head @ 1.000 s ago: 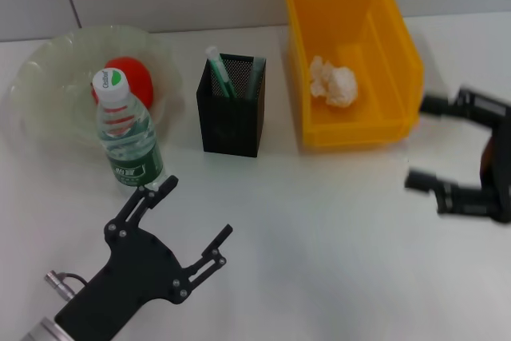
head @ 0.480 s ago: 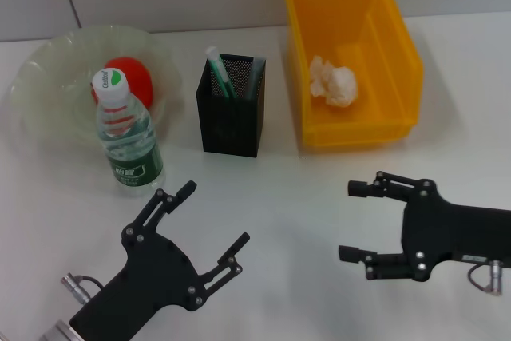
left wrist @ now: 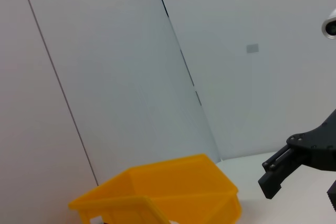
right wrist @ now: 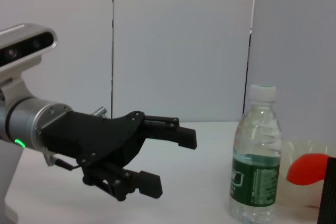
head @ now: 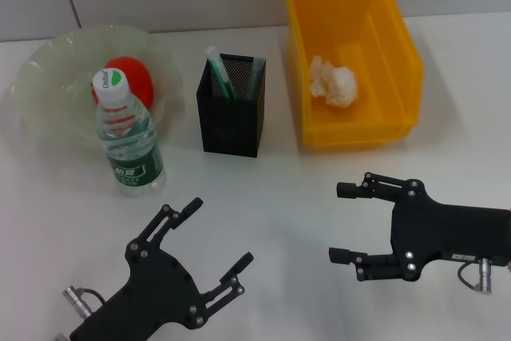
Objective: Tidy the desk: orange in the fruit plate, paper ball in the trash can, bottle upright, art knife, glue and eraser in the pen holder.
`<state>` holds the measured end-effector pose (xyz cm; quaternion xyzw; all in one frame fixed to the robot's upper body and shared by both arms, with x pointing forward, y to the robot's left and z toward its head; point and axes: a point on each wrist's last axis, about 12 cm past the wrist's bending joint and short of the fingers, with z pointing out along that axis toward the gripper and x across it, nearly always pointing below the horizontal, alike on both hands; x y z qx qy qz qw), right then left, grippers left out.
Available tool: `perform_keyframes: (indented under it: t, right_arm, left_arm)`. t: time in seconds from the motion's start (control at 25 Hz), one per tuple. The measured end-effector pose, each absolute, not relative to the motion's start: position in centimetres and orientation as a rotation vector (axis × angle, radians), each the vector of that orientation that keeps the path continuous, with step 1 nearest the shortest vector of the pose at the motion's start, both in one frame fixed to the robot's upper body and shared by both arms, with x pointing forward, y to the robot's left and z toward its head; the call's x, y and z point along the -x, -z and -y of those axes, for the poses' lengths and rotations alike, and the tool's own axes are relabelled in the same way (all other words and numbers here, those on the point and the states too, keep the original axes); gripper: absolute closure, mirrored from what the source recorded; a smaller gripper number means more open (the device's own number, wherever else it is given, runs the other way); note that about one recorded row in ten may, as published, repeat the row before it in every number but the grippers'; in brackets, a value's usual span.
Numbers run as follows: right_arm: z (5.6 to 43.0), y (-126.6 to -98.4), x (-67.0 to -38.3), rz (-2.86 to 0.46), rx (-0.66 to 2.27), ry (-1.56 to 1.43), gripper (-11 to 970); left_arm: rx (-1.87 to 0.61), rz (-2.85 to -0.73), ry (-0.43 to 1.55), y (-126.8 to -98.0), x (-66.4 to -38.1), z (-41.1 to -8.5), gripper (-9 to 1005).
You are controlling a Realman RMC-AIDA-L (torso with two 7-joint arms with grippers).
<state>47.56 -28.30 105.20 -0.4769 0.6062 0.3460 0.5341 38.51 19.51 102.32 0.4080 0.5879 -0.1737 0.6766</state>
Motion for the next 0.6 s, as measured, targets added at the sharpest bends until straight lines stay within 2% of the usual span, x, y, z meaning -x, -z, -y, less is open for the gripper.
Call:
perform_keyframes:
  t: [0.6]
  right_arm:
    - [27.77, -105.22, -48.19, -1.436, 1.188, -0.818, 124]
  left_arm:
    - [-0.943, -1.309, 0.359, -102.39, -39.23, -20.35, 163]
